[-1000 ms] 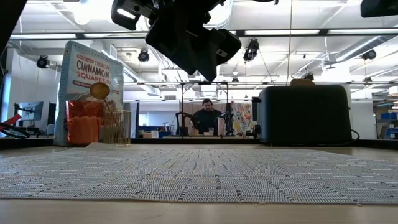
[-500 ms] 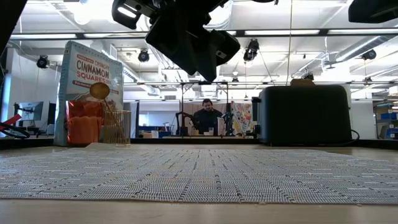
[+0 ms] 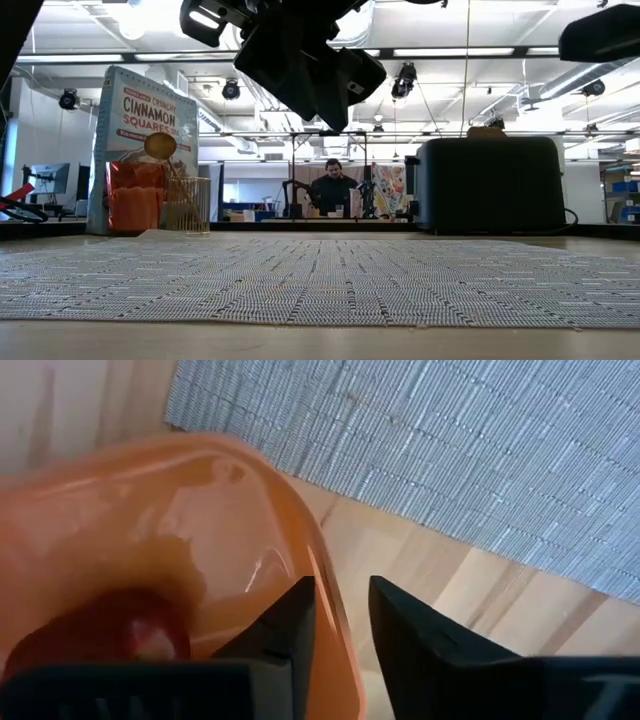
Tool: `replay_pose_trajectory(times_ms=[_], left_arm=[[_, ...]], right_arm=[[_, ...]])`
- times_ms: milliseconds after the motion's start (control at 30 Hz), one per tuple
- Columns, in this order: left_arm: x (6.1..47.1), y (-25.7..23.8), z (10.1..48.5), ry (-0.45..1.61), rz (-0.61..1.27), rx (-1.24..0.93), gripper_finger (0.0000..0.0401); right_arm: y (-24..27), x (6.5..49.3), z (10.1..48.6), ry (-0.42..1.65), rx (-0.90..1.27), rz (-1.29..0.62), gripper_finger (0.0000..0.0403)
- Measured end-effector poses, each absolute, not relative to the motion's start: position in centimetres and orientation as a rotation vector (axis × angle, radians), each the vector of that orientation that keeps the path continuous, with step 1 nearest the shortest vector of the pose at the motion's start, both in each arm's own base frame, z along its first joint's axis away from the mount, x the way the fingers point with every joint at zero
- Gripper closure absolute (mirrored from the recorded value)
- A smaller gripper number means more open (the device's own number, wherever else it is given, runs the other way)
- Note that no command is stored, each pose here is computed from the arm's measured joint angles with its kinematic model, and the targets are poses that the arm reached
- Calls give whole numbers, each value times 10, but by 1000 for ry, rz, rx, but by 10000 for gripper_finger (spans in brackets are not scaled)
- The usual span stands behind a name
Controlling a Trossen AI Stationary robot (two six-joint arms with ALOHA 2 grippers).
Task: Arrange a breakfast setting
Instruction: Move the orange bin to the bottom right of the table
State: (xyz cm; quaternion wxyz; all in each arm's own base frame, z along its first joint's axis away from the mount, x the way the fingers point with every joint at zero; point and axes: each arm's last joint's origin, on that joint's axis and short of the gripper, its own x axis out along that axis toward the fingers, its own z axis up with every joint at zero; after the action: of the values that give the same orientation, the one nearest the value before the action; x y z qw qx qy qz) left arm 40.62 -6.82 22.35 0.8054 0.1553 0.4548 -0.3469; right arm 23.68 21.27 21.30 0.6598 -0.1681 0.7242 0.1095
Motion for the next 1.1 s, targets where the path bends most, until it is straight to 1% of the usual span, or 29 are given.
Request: replay_pose_trajectory(times_ms=[267,367,600,900,1100], left_arm=[[406,-68,224,973,-743,333,274],[406,-68,223,974,-743,333,274],[406,-68,224,973,-742,333,274],[406,-68,224,973,-742,333,274],[406,-68,224,973,-742,333,274]], right_arm=[[213,236,212,1673,-346,278,389],[213,235,212,1687,-313,271,392],[212,232,213,1758,-178,177,393],[208,221,216,1905,4,-65,394],[208,219,216,1948,141,-208,394]])
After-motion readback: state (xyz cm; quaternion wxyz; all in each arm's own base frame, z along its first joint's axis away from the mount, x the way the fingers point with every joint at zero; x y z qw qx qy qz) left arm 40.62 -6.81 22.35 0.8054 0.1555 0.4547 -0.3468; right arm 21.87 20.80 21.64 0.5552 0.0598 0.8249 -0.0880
